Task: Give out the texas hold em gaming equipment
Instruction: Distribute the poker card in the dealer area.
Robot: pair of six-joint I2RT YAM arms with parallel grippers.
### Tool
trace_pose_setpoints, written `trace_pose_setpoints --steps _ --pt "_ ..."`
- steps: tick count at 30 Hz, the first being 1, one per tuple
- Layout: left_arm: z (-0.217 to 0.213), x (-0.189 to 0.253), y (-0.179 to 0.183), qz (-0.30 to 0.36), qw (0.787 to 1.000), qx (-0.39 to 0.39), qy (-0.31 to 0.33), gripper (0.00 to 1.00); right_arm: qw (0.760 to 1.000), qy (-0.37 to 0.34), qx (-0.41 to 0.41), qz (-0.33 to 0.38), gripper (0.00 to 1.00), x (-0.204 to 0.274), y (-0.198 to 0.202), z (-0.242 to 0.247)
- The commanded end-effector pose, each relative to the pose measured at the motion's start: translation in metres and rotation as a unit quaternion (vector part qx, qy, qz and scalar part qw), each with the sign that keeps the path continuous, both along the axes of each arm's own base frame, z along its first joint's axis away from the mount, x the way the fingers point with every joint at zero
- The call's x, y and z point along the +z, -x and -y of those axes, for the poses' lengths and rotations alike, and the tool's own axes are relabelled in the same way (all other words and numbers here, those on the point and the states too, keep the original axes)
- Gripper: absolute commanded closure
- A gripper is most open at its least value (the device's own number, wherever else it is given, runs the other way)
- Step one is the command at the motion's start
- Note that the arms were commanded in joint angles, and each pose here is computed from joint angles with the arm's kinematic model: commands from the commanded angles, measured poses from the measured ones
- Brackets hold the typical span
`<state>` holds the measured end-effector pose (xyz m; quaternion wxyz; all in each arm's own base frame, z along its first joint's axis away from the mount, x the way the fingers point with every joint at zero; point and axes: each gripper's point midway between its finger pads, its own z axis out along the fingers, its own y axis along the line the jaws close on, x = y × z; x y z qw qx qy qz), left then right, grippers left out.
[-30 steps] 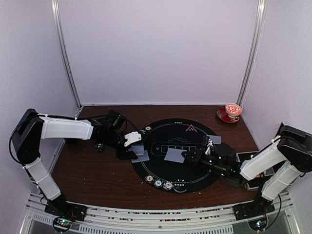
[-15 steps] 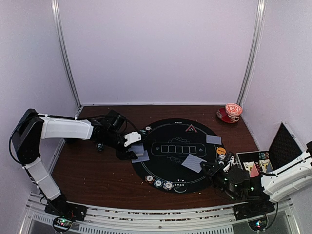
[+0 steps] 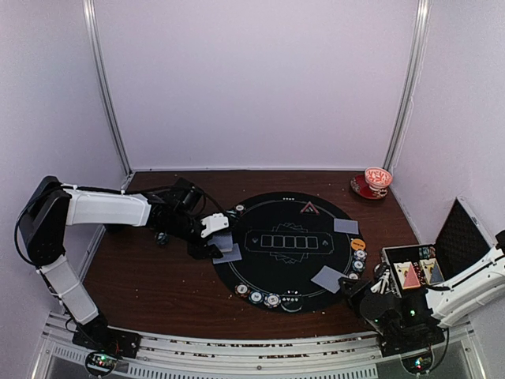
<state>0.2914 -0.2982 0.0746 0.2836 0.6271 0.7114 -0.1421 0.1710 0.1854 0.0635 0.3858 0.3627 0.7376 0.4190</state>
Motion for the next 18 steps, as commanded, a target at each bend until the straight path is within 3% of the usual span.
trace_pose_setpoints --steps 1,18 --pt "0.003 0.004 -0.004 0.008 1.000 -0.002 0.009 0.38 1.000 0.011 -0.029 0.003 1.00 -0.007 0.000 0.016" --pt "0.002 0.003 -0.004 0.007 1.000 -0.001 0.007 0.38 1.000 0.011 -0.001 -0.006 1.00 -0.008 0.007 -0.009"
